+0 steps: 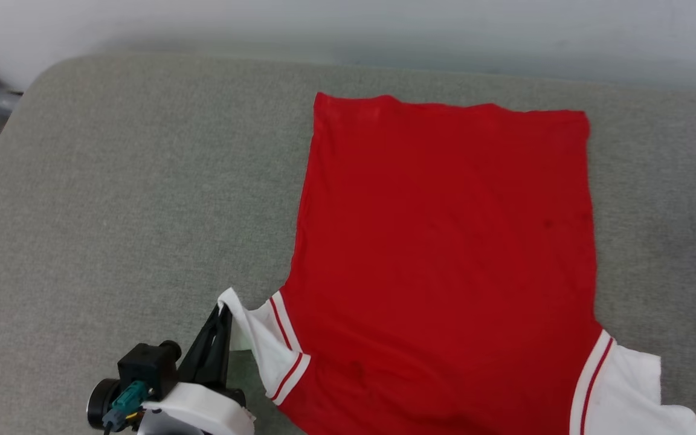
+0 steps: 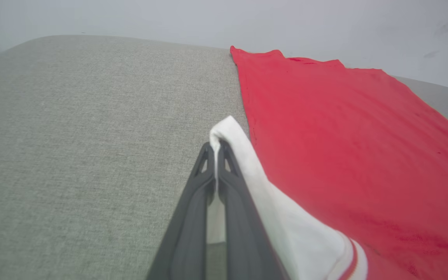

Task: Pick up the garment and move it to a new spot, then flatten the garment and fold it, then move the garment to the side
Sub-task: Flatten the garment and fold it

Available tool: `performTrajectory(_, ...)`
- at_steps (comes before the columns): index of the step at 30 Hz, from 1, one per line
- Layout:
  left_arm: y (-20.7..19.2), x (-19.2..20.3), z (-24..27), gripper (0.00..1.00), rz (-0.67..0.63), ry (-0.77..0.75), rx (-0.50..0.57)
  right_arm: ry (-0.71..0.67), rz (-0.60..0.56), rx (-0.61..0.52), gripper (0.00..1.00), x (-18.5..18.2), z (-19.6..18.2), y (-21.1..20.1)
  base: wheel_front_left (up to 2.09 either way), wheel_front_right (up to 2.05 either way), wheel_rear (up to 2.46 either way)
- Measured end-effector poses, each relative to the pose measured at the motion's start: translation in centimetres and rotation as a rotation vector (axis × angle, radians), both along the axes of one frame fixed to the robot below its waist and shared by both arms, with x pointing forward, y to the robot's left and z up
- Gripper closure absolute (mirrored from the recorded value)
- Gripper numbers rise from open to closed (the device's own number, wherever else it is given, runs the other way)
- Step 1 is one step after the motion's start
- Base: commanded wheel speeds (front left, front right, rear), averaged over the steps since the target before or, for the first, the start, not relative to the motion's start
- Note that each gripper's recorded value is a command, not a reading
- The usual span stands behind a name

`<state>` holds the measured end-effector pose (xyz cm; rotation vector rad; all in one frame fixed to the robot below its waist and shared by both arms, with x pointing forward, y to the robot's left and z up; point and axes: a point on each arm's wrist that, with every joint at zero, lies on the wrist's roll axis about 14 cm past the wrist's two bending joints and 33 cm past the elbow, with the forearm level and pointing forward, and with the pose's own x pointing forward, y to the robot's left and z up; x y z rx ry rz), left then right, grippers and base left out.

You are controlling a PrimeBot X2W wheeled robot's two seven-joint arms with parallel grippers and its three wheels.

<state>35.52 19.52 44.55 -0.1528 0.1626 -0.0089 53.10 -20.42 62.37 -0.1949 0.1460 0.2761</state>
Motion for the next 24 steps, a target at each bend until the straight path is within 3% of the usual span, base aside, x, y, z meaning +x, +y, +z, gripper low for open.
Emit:
performTrajectory(11, -0.1, 2.4, -2.4, 1.00, 0.017, 0.047, 0.008, 0.608, 0.022, -0.142, 0.00, 6.7, -12.4, 2.9, 0.00, 0.00, 0.00)
performTrajectory(24, 0.3, 3.7, -5.5, 1.00, 0.033, 0.116, 0.022, 0.888, 0.068, -0.188, 0.00, 9.3, -24.0, 5.9, 0.00, 0.00, 0.00)
